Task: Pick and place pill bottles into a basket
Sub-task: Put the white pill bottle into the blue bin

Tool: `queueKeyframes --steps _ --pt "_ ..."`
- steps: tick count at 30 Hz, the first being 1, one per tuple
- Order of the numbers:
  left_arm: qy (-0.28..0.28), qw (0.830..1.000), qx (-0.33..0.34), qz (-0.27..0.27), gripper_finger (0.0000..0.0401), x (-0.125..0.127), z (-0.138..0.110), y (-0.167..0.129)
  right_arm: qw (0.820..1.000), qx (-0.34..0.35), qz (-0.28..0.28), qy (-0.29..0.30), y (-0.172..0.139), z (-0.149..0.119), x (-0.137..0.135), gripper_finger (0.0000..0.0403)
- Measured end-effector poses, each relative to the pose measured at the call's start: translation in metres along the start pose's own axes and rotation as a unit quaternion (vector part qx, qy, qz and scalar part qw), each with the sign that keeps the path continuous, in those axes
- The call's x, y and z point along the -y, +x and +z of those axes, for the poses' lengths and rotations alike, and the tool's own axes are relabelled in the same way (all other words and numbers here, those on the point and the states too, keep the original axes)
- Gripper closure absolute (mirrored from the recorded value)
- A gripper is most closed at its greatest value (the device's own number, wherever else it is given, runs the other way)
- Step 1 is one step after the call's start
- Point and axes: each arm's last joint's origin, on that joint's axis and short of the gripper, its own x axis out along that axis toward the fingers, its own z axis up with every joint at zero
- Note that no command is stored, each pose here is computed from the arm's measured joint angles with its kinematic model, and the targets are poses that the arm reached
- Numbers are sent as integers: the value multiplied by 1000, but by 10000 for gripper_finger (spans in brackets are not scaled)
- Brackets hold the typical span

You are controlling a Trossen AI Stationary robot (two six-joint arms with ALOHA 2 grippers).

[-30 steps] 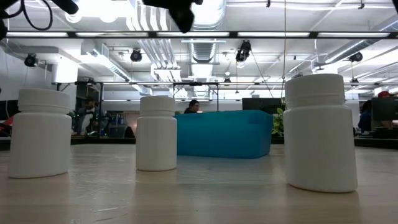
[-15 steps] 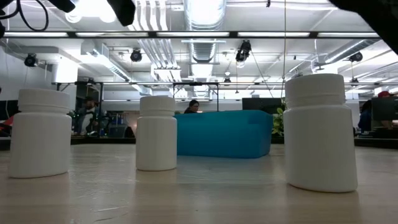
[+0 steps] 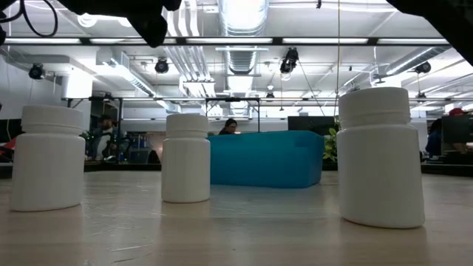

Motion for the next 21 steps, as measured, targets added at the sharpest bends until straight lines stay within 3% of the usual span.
queueKeyframes --steps 12,21 --pt "0 1000 0 0 289 0 0 0 999 -3 8 -34 13 -6 -10 395" --pt "1 1000 -3 1 289 0 -1 0 999 47 8 -21 26 -8 -8 394"
